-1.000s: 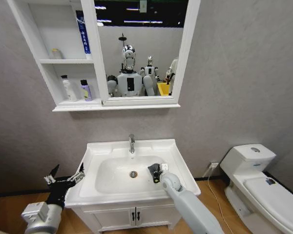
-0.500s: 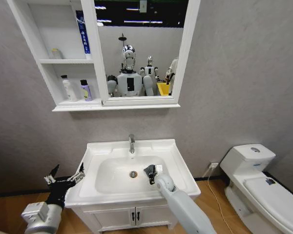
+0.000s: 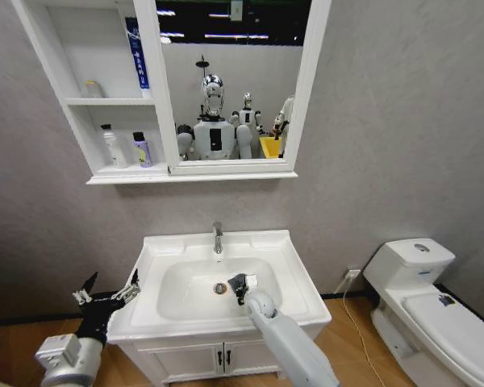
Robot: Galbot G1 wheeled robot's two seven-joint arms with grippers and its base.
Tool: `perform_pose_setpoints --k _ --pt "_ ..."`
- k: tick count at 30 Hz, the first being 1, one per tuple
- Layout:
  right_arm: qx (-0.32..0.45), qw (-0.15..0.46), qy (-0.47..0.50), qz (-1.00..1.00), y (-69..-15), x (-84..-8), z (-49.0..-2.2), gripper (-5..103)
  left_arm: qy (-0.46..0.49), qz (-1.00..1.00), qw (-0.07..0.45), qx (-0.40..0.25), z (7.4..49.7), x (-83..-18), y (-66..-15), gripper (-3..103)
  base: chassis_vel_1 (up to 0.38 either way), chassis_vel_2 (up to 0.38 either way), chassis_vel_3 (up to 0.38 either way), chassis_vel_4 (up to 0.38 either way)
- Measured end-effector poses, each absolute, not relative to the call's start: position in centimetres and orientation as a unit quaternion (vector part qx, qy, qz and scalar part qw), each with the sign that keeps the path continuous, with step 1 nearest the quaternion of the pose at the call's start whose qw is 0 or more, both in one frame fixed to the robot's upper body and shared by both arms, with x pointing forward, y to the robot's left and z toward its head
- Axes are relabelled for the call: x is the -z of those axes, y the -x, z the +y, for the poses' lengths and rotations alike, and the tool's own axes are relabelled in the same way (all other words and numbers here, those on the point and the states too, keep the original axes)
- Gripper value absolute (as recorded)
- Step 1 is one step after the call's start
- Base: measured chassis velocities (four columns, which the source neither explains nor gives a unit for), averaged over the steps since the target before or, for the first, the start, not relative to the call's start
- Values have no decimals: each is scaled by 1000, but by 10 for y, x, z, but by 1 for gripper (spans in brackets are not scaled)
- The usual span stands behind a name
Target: Move facial cleanser and shampoo from washbasin to cabinet, then wipe washbasin with towel.
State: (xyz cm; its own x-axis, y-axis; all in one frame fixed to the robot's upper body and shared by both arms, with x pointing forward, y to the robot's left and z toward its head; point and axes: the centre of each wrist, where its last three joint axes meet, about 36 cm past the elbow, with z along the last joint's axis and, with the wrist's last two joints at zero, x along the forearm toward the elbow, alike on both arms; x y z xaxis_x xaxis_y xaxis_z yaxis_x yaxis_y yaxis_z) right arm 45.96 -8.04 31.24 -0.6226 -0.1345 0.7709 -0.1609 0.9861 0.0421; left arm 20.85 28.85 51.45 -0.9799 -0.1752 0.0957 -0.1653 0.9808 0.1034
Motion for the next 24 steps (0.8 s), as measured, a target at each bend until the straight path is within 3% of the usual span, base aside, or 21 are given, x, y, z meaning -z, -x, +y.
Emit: perform_pose_setpoints --k 24 --pt "2 419 -145 -896 -459 -307 -28 2 -86 -994 52 47 288 -514 -209 100 0 0 0 0"
